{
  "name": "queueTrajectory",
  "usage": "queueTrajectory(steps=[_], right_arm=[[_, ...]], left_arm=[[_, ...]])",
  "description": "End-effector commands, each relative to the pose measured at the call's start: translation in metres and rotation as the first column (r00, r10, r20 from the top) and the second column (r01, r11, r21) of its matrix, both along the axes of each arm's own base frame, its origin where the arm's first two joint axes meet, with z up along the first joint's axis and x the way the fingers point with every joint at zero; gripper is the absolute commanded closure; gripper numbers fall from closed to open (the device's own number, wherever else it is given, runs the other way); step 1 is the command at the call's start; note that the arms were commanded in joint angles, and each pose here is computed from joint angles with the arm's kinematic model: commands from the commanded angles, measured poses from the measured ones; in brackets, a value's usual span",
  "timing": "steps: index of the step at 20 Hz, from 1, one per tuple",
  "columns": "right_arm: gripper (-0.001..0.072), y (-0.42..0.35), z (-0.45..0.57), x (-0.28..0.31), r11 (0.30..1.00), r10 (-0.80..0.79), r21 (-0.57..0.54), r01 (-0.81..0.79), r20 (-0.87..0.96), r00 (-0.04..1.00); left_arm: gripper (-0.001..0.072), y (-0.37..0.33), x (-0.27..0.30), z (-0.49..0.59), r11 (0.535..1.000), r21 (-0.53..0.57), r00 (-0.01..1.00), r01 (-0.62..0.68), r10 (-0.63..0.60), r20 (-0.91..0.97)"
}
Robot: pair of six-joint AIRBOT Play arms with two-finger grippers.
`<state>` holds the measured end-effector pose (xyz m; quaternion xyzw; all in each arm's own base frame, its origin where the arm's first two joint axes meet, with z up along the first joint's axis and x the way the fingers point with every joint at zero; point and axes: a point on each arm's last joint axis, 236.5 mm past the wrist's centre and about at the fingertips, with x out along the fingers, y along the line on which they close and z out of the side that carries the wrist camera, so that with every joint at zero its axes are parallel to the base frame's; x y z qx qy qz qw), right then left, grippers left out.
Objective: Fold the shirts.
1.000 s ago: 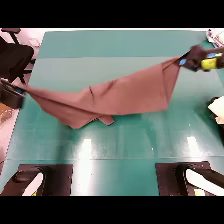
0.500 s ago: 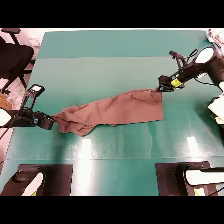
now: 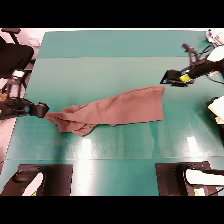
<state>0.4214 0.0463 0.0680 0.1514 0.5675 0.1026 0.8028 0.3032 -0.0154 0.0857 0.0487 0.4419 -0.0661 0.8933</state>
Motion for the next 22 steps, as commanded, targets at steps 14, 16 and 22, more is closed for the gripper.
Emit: queueTrajectory(steps=[14, 16, 22], right_arm=[[0.0041, -0.106, 0.046, -0.004, 0.961, -0.278, 0.049, 0.274, 0.120, 0.953], [0.0041, -0.099, 0.038, 0.000, 0.967, -0.254, 0.047, 0.251, 0.102, 0.962], [0.0042, -0.091, 0.023, 0.004, 0.975, -0.222, 0.046, 0.219, 0.072, 0.972]], left_arm=[[0.0100, 0.025, -0.053, -0.071, 0.770, -0.476, 0.898, -0.425, 0.292, -0.330], [0.0100, 0.017, -0.071, -0.103, 0.770, -0.479, 0.888, -0.421, 0.244, -0.390], [0.0110, 0.018, -0.051, -0.119, 0.853, -0.497, 0.980, -0.161, 0.078, -0.184]])
